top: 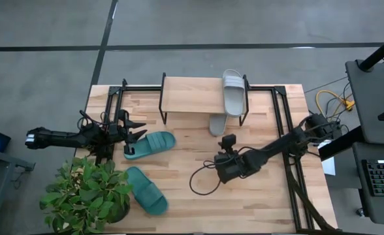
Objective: Pick and place slides into the shelf
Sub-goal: Put the gray slipper on the shelf
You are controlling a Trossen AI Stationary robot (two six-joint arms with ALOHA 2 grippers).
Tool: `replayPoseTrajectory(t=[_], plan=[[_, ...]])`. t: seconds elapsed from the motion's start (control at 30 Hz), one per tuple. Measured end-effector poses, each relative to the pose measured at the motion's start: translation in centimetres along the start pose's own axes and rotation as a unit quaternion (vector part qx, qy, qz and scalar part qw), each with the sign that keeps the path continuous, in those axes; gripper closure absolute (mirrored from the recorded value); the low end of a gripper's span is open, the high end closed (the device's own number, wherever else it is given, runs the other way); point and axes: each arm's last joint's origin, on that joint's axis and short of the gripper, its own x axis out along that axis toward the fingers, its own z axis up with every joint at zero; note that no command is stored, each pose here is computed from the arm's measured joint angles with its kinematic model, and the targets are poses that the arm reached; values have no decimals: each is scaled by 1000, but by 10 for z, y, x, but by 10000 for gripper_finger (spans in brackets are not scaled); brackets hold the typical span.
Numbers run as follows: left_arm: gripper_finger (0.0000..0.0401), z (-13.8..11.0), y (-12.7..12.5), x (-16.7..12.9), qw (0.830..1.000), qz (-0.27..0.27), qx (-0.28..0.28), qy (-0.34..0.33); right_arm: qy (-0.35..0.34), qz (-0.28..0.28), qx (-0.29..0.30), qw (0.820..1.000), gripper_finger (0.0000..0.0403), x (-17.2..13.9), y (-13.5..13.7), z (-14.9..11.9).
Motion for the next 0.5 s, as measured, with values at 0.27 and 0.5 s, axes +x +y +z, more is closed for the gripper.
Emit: replayPoseTrajectory(t=[0.27, 0.5], plan=[[294, 0, 0, 0, 1000, 0, 0, 1, 13, -5, 27, 1000, 179, 8, -7, -1], [294, 0, 0, 0, 1000, 0, 0, 1, 20, -3, 25, 999, 179, 12, -10, -2]])
